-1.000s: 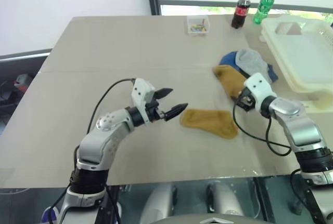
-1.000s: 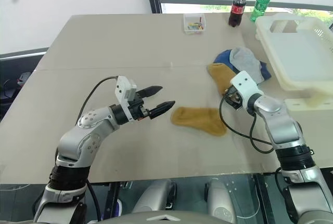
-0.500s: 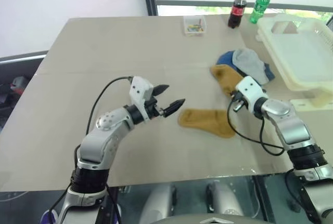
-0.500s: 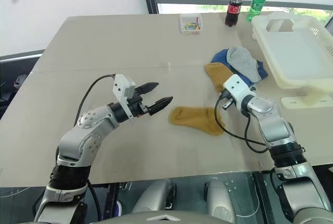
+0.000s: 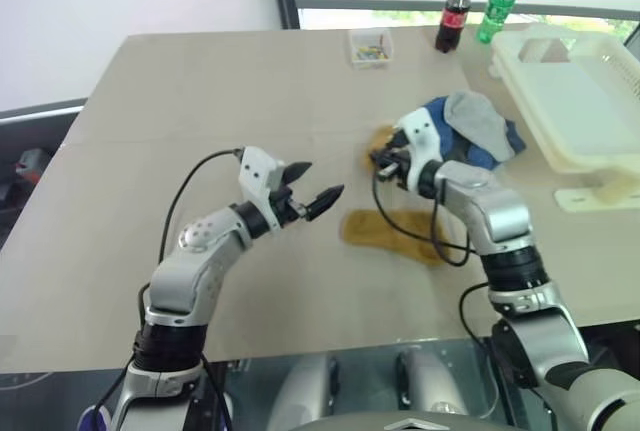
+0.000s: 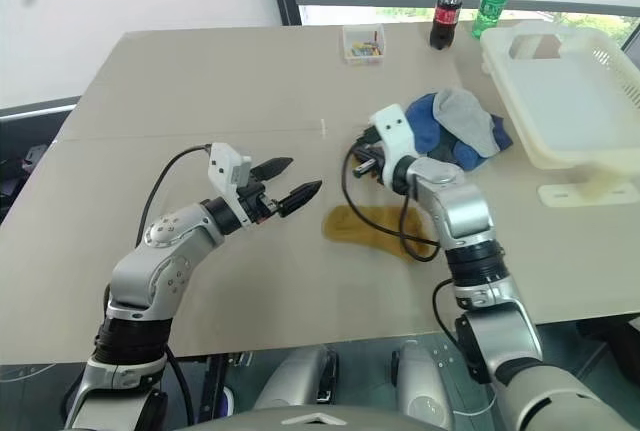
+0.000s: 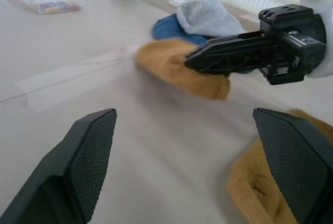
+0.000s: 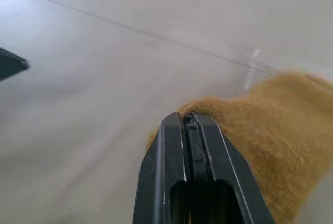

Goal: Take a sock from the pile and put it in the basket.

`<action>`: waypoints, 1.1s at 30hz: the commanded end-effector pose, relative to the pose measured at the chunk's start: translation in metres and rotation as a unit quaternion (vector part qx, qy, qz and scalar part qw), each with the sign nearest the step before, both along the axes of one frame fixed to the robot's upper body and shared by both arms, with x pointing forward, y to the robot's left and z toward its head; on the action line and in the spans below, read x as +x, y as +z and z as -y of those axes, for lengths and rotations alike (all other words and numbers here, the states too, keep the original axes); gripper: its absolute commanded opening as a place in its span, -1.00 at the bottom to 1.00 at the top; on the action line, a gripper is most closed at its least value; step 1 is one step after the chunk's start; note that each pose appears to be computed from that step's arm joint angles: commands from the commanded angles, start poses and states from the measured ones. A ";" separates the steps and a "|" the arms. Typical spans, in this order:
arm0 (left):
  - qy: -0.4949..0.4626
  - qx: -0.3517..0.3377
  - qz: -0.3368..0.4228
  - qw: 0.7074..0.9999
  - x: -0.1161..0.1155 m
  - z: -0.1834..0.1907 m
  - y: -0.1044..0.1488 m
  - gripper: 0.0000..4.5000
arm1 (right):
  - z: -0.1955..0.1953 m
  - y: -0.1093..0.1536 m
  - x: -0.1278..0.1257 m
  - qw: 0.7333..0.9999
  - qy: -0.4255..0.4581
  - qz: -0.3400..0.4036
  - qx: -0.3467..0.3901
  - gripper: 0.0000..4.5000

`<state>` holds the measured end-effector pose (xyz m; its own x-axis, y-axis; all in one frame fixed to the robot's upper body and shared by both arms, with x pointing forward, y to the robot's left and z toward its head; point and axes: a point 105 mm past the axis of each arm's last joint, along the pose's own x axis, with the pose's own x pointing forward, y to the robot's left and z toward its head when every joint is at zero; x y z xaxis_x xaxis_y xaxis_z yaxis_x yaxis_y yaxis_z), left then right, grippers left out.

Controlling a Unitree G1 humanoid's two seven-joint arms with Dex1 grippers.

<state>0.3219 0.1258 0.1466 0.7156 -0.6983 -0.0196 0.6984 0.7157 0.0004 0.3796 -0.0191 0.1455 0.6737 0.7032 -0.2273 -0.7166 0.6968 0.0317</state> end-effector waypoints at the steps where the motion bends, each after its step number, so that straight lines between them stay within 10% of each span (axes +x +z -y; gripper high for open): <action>1: 0.007 0.002 0.025 1.000 -0.001 -0.005 0.010 1.00 | -0.016 0.011 0.002 1.000 0.010 0.024 0.009 -0.73; 4: 0.010 0.004 0.026 1.000 -0.001 -0.007 0.010 1.00 | -0.014 0.018 -0.004 0.999 0.014 0.042 0.020 -0.25; 15: 0.023 0.007 0.021 0.999 0.003 -0.008 0.003 1.00 | 0.043 0.017 -0.008 0.997 -0.023 0.064 -0.038 -0.25; 33: 0.075 0.032 0.019 0.996 0.004 -0.027 -0.001 1.00 | 0.004 -0.019 0.036 0.999 -0.021 -0.048 -0.013 -0.25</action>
<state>0.3286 0.1521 0.1281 0.8072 -0.5842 -0.0847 0.5884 0.8078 0.0361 0.4148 -0.0302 0.1175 0.6933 0.6389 -0.3334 -0.6489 0.7547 0.0968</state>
